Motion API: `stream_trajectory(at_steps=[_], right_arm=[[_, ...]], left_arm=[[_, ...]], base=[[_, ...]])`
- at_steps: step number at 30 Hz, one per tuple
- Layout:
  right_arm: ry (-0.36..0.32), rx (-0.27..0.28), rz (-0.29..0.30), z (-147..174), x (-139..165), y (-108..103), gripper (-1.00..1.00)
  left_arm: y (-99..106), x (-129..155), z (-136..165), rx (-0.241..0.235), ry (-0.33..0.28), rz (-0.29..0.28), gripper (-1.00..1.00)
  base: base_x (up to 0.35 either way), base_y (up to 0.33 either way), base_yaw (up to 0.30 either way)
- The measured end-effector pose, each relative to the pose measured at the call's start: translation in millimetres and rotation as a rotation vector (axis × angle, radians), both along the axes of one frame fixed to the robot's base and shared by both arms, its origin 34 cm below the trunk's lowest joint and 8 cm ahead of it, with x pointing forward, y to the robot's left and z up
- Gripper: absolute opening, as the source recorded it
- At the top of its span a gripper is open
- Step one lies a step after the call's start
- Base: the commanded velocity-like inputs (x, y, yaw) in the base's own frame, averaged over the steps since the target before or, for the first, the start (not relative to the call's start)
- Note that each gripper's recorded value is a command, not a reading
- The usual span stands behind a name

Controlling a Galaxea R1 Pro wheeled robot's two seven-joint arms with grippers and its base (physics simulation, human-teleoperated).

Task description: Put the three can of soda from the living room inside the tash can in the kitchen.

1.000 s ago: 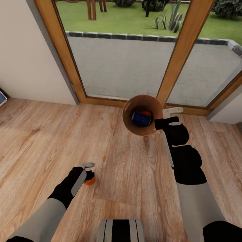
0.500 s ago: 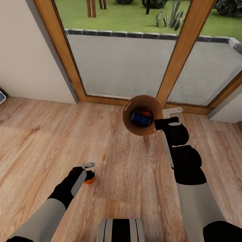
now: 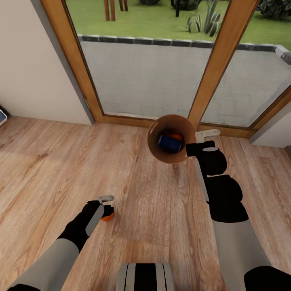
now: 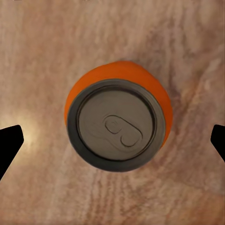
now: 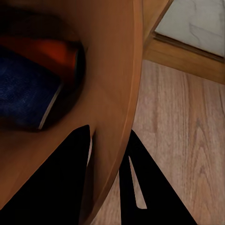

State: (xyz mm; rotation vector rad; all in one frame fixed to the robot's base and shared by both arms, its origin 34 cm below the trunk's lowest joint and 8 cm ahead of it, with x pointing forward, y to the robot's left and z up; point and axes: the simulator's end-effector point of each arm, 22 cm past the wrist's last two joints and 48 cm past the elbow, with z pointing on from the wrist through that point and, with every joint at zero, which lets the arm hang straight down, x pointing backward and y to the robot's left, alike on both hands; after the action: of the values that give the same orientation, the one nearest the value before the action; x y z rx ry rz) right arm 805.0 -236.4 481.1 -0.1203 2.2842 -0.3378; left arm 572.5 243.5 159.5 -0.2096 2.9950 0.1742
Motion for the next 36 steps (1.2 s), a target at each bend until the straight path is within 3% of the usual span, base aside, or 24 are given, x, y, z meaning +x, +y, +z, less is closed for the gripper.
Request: stream_trajectory(at_steps=[19,27,36], right_arm=[[0.000,-0.004,0.006,0,0,2,-1.00],[0.036,-0.003,0.007,-26,-2,3,-1.00],[0.033,-0.006,0.008,-25,-2,3,-1.00]], left_arm=[[-1,3,1,-0.004,-0.008,-0.002,1.00],[-1,-6,-14,-0.004,0.016,-0.001,1.00],[-1,-6,-14,-0.001,0.016,-0.004,1.00]], base=[[0.000,0.000,0.000],[0.000,0.000,0.000],[0.000,0.000,0.000]])
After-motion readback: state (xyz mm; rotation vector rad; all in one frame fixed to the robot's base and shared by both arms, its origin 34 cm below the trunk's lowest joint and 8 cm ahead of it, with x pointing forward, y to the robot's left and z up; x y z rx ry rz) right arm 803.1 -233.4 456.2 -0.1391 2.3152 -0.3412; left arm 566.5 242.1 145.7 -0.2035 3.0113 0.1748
